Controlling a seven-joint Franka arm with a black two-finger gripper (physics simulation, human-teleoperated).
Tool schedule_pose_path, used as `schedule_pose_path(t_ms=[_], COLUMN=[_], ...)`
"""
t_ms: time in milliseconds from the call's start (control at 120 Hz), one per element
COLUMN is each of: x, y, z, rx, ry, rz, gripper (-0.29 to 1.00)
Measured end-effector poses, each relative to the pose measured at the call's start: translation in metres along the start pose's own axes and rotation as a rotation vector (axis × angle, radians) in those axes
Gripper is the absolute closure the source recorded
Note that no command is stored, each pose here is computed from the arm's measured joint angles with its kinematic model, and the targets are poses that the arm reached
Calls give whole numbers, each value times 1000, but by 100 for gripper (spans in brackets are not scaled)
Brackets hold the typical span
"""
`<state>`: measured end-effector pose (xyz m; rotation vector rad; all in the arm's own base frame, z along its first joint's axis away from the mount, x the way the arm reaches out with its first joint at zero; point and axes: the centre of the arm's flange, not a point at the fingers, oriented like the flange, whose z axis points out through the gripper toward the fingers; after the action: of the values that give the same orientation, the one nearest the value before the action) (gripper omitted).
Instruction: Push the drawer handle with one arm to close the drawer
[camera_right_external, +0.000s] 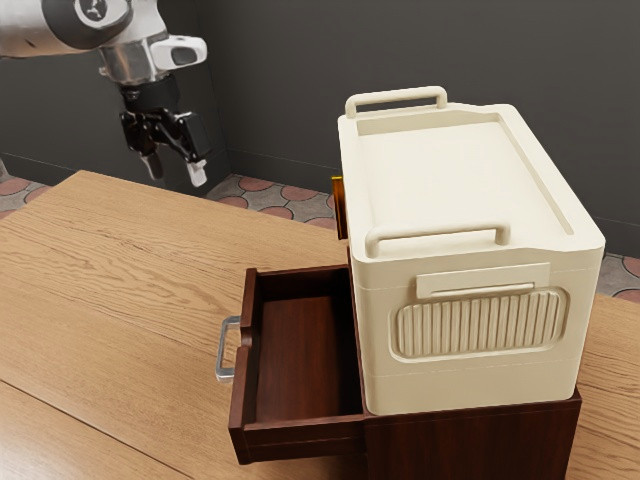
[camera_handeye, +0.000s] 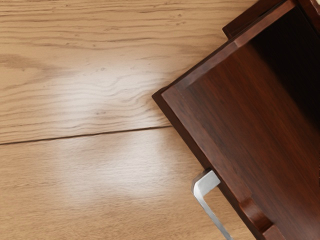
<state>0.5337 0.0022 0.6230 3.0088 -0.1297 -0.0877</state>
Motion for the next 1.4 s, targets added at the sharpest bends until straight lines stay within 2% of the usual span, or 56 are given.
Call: schedule_pose_path(t_ms=[67, 133, 242, 342, 483, 592, 800, 867, 1175, 1400], x=[-1, -36, -121, -140, -111, -83, -50, -44, -47, -45], y=[4, 0, -20, -28, -39, -62, -62, -48, -26, -3], z=[3, 13, 46, 96, 153, 182, 222, 225, 260, 261], rx=[2, 7, 65, 132, 207, 185, 258, 275, 211, 192], ry=[1, 0, 5, -6, -10, 18, 23, 31, -3, 9], rz=[21, 32, 49, 126, 291, 390, 594, 671, 813, 895], gripper=[0, 0, 3, 12, 22, 29, 43, 46, 51, 51])
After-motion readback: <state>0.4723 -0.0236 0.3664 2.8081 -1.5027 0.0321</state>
